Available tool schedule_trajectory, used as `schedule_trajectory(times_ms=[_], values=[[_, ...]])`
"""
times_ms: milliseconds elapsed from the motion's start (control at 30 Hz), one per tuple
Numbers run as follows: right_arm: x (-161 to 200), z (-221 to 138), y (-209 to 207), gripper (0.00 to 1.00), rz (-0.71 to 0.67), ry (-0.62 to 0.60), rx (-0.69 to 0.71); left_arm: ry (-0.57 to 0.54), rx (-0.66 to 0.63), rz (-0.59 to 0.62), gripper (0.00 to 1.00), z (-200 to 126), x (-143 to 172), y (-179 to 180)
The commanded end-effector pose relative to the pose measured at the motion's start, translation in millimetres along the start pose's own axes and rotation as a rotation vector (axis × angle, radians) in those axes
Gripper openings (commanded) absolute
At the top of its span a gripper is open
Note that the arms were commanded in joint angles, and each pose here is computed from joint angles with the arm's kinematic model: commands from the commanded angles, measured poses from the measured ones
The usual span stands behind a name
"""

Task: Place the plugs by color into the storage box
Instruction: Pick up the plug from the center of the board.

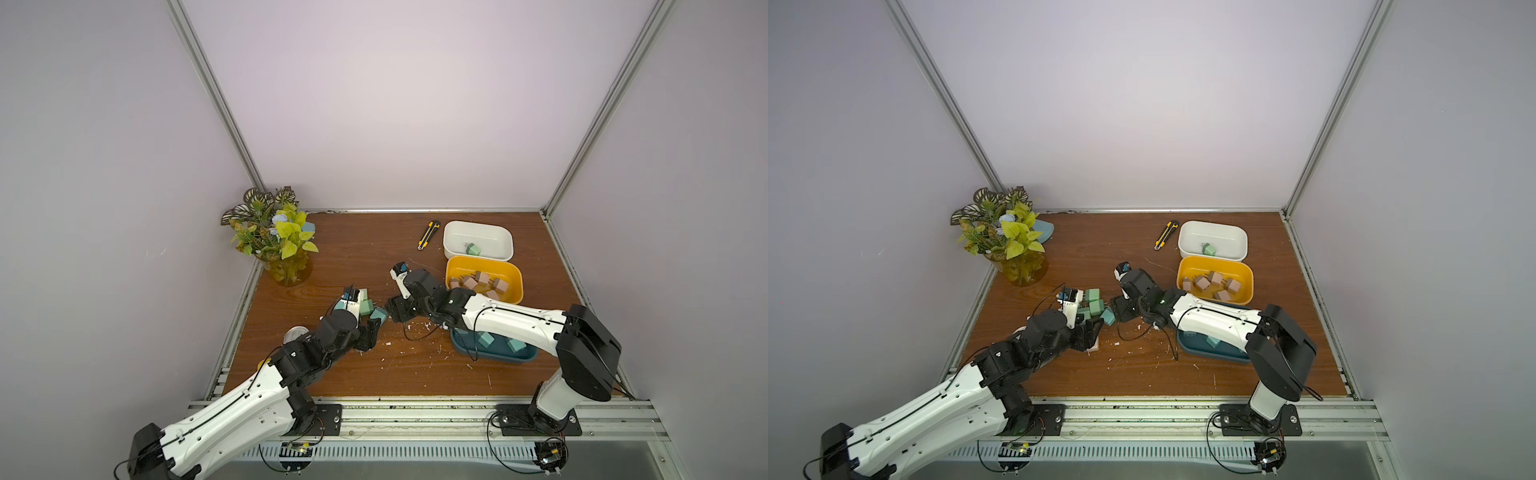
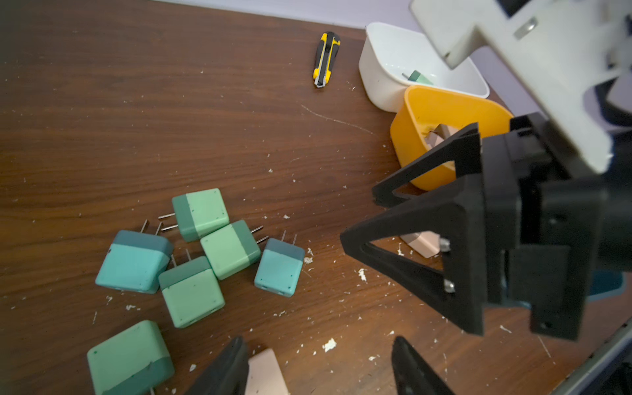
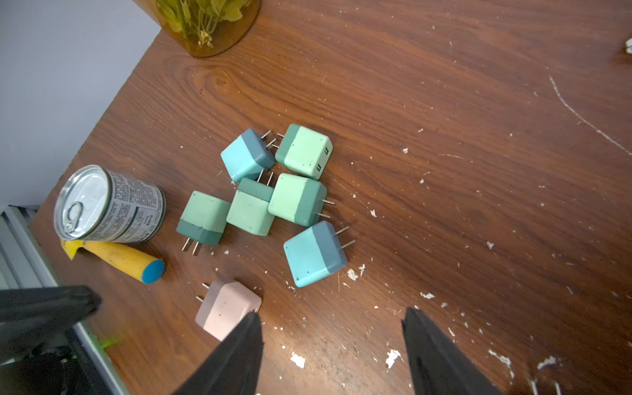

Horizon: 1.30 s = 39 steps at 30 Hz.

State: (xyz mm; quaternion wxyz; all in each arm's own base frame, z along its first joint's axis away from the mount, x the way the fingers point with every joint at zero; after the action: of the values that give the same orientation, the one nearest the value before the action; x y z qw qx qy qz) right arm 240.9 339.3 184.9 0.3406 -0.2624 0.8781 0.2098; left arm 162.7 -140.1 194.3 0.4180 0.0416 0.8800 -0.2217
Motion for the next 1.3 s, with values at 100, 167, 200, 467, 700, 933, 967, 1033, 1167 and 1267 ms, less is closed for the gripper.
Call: schedule_trajectory(times_ms=[100, 167, 200, 467, 700, 933, 967, 1033, 1167, 1267], values=[[-8, 15, 15, 0.74, -0.049, 0.003, -0.012, -0.105, -0.049, -0.039, 0.69, -7, -11, 8], [-6, 22, 18, 0.74, -0.06, 0.017, -0.018, -0.136, -0.055, -0.049, 0.69, -12, -15, 10], [-5, 26, 21, 0.74, -0.069, 0.024, -0.021, -0.15, -0.058, -0.052, 0.69, -14, -16, 11], [3, 52, 38, 0.74, -0.143, 0.079, -0.022, -0.193, -0.067, -0.077, 0.69, -24, -17, 16], [14, 73, 31, 0.73, -0.146, 0.137, 0.176, -0.182, -0.058, -0.095, 0.69, -24, -13, 18], [28, 91, 31, 0.67, -0.148, 0.2, 0.171, -0.193, -0.055, -0.098, 0.7, -25, -12, 19], [30, 92, 31, 0.64, -0.149, 0.205, 0.171, -0.19, -0.053, -0.097, 0.69, -25, -12, 19], [30, 93, 30, 0.59, -0.148, 0.207, 0.178, -0.188, -0.052, -0.096, 0.7, -24, -11, 19], [28, 90, 29, 0.53, -0.147, 0.198, 0.195, -0.18, -0.052, -0.092, 0.7, -23, -9, 19], [25, 86, 28, 0.51, -0.149, 0.189, 0.201, -0.176, -0.05, -0.09, 0.7, -21, -9, 19]])
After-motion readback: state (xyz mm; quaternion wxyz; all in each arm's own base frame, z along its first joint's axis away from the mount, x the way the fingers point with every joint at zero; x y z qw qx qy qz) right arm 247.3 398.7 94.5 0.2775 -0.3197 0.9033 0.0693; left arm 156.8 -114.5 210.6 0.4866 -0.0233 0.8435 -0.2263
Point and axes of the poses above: each gripper's point midway between its finger pads, its own z axis out along the fingers, its own y axis along the line the jaws close on, x = y × z, the point moved 7 cm from there along -z, back along the fingers, and after that the axes turned 5 degrees about -z, right-handed, at the moved point
